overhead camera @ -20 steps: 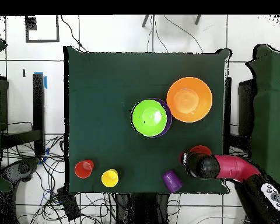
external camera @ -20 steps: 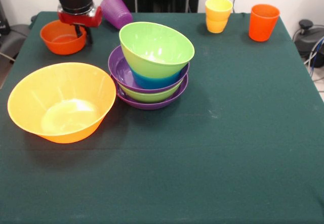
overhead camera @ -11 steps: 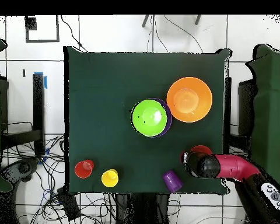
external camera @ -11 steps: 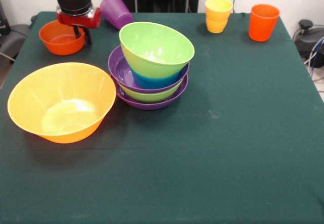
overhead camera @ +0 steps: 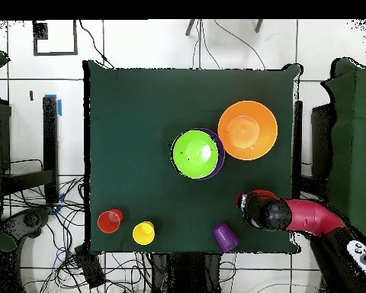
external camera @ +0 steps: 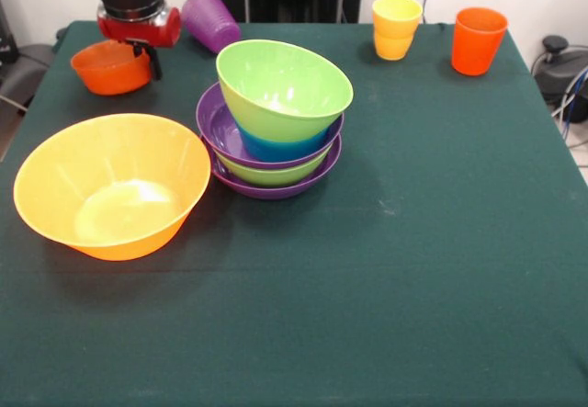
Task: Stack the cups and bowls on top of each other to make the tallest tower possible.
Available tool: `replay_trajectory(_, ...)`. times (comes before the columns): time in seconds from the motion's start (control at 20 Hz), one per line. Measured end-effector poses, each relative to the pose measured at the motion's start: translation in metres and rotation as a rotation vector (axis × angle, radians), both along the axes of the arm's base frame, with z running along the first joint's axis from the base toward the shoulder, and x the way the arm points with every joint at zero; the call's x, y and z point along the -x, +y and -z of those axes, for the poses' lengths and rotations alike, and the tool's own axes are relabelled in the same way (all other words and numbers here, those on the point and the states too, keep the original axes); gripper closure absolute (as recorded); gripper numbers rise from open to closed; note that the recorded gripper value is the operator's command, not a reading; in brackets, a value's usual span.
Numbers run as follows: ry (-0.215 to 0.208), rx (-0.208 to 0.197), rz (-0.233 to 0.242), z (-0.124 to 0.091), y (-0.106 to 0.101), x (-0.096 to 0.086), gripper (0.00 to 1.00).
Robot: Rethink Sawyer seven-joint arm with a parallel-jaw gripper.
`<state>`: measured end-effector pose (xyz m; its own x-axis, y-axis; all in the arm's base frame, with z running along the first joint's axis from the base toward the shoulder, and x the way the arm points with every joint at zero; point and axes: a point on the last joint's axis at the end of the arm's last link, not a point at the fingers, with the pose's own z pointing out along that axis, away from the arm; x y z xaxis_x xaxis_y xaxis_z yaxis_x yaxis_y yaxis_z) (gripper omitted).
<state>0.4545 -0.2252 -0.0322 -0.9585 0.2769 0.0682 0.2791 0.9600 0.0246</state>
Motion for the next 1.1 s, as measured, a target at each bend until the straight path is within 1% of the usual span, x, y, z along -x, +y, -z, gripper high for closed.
replay_trajectory(0.1, -0.009, -0.006, 0.011, -0.008, 0.003, -0.007, 1.00)
replay_trajectory(0.15, -0.017, -0.012, 0.019, -0.014, 0.005, -0.013, 1.00)
replay_trajectory(0.2, -0.032, -0.023, 0.031, -0.027, 0.011, -0.024, 1.00)
replay_trajectory(0.3, -0.043, -0.029, 0.038, -0.035, 0.015, -0.032, 1.00)
replay_trajectory(0.35, -0.061, -0.037, 0.046, -0.048, 0.021, -0.043, 1.00)
replay_trajectory(0.4, -0.065, -0.038, 0.047, -0.051, 0.022, -0.045, 1.00)
replay_trajectory(0.6, -0.088, -0.045, 0.051, -0.071, 0.031, -0.059, 1.00)
replay_trajectory(0.8, -0.089, -0.047, 0.053, -0.091, 0.042, -0.068, 1.00)
replay_trajectory(1.0, -0.066, -0.051, 0.049, -0.111, 0.054, -0.074, 1.00)
replay_trajectory(1.1, -0.060, -0.053, 0.047, -0.116, 0.058, -0.076, 1.00)
